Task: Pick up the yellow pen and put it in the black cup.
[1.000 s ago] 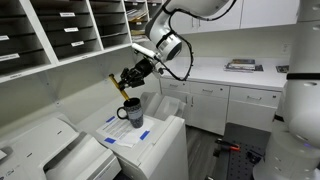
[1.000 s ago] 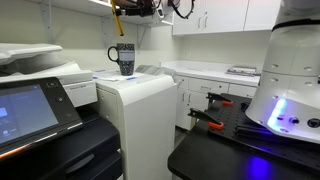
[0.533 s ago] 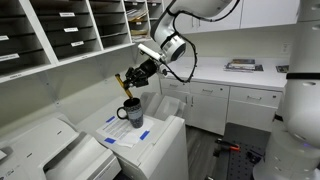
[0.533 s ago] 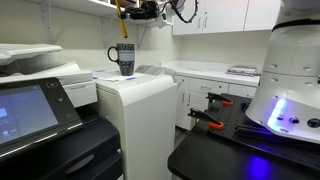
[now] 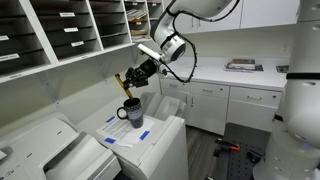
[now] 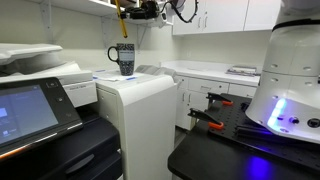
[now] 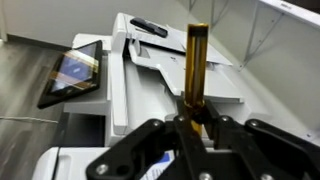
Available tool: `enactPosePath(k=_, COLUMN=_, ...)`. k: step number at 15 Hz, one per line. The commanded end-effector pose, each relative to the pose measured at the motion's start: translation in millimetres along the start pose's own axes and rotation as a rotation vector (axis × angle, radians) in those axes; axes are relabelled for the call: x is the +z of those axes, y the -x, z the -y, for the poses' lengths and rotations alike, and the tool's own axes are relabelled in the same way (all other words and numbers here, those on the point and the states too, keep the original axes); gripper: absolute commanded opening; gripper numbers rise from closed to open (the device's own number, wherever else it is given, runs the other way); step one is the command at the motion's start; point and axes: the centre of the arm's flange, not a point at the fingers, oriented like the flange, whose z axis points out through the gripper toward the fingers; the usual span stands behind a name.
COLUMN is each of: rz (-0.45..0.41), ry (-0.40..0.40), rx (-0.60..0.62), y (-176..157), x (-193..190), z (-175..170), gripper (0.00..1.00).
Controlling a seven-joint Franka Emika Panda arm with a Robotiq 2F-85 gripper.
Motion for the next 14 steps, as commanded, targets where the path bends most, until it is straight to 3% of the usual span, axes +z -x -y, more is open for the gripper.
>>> enactPosePath(k=1, rz=0.059, ry=-0.009, rx=0.097, y=-7.0, x=-4.3, z=4.7, gripper=0.05)
enactPosePath(k=4, rz=0.123, ry=-0.038, rx=0.23, y=-22.0, x=-14.9, z=4.8, gripper=0.05)
enactPosePath(k=8, rz=0.15, ry=-0.119, rx=0.31, y=-45.7, x=-34.0, z=4.2, gripper=0.05)
enactPosePath(k=14, rz=0.321, ry=-0.164, rx=0.39, y=-70.2, x=-26.1, z=-0.1, gripper=0.05)
